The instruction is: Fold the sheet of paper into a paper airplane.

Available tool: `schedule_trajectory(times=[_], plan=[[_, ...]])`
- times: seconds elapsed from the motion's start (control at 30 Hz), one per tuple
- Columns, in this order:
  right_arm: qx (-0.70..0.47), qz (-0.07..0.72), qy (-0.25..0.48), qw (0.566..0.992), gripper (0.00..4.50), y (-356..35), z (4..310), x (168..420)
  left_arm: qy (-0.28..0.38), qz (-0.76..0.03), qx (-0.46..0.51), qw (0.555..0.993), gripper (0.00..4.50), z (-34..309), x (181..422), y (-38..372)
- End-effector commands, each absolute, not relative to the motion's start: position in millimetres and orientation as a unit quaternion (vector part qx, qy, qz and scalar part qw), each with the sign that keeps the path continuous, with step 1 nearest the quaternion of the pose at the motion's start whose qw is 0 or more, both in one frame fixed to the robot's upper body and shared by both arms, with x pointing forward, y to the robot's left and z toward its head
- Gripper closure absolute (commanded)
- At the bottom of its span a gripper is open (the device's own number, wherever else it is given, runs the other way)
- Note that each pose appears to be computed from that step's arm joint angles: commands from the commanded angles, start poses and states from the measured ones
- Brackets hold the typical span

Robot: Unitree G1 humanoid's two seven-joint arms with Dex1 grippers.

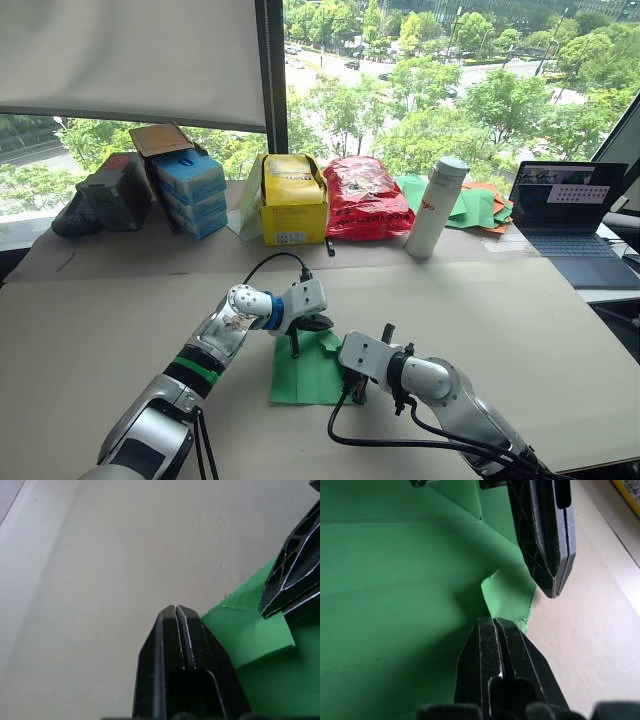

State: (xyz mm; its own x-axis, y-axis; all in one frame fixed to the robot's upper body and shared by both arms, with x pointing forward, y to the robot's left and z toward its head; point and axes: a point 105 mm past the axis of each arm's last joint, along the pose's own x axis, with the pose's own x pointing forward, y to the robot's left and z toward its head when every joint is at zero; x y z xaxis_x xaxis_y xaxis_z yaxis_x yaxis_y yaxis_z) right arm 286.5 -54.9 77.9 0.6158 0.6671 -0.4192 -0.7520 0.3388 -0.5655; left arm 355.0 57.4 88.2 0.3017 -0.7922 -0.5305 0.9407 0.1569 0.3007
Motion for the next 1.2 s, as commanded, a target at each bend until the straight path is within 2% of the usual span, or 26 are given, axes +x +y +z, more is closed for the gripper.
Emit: schedule_trajectory(times=[0.03,0.6,0.8,0.9,0.97,1.17,1.2], plan=[[-0.38,0.441,0.067,0.81,4.48,-54.9,72.6,283.5,0.116,-0.573,0.328,0.742,4.5,89.6,357.6,61.6],[-0.377,0.437,0.069,0.814,4.48,-56.3,72.4,285.3,0.144,-0.557,0.345,0.742,4.5,64.3,357.5,81.1],[-0.257,0.45,0.06,0.853,2.61,-50.4,104.2,287.6,0.145,-0.559,0.34,0.743,4.5,62.0,356.8,80.9],[-0.178,0.444,0.06,0.876,2.61,-52.1,126.0,297.5,0.144,-0.557,0.34,0.744,4.5,63.2,357.7,81.8],[-0.159,0.437,0.071,0.883,2.61,-54.4,128.1,304.4,0.142,-0.556,0.341,0.745,4.5,64.3,358.6,81.8],[-0.193,0.416,0.111,0.882,4.48,-58.1,106.4,316.7,0.136,-0.556,0.341,0.746,4.5,66.4,358.5,80.5],[-0.192,0.416,0.114,0.881,4.48,-56.6,104.2,317.9,0.136,-0.556,0.34,0.746,4.5,66.4,358.3,80.3]])
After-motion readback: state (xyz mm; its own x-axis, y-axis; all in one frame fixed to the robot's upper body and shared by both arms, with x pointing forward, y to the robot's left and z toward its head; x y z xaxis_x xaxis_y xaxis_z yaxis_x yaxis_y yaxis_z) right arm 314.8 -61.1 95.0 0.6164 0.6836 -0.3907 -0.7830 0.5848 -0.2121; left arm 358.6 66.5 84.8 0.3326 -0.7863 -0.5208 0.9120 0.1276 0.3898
